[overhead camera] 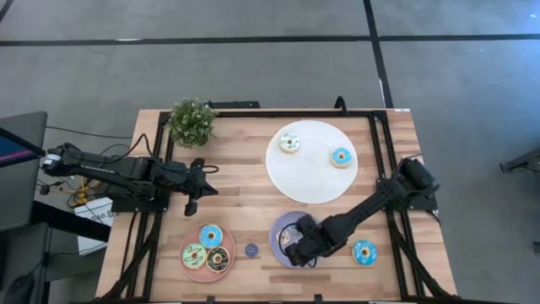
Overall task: Pick & Place donuts
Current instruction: Put the small green donut on the purple plate, then put the big white donut on the pink plate
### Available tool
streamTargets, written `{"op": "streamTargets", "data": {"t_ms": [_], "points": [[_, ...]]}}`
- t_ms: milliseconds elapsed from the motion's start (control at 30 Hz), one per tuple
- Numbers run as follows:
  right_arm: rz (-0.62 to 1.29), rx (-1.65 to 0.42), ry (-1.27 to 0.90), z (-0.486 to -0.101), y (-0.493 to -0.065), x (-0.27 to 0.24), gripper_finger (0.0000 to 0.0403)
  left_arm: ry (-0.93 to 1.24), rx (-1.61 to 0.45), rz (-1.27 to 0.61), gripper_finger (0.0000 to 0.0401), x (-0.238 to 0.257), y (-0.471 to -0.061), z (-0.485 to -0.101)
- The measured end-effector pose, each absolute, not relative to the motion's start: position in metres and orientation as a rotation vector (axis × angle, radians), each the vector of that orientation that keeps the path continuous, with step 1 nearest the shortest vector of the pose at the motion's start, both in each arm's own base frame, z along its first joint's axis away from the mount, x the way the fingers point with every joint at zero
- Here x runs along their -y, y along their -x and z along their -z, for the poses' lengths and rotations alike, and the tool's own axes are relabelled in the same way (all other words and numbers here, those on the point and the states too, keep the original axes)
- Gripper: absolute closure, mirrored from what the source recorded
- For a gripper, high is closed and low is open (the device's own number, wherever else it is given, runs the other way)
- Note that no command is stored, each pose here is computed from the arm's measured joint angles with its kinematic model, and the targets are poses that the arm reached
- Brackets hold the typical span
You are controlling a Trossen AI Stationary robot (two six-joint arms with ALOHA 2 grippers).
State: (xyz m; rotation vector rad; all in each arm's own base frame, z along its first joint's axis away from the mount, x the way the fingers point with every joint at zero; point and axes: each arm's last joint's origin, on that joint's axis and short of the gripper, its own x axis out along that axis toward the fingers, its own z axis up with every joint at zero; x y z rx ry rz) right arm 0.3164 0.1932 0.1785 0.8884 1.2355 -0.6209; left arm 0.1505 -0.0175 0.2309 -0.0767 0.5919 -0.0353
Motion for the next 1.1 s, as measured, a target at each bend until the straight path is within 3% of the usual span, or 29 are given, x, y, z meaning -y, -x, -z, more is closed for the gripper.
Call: {"op": "streamTargets", "data": {"t_ms": [267, 667, 1100], "points": [[0.600, -1.243, -0.865, -0.1726, -0.3188, -0.1957, 0.0393, 0.084, -0.593, 0.033, 0.0401, 0.0175, -0.1505, -0.2308], [0.599, -1.245, -0.857, -0.1725, -0.3187, -0.1954, 0.0339, 0.087, -0.593, 0.032, 0.0401, 0.0175, -0.1504, -0.2308], [0.612, -1.286, -0.849, -0.1717, -0.3157, -0.1944, 0.0334, 0.106, -0.597, 0.055, 0.0401, 0.0182, -0.1504, -0.2308]]}}
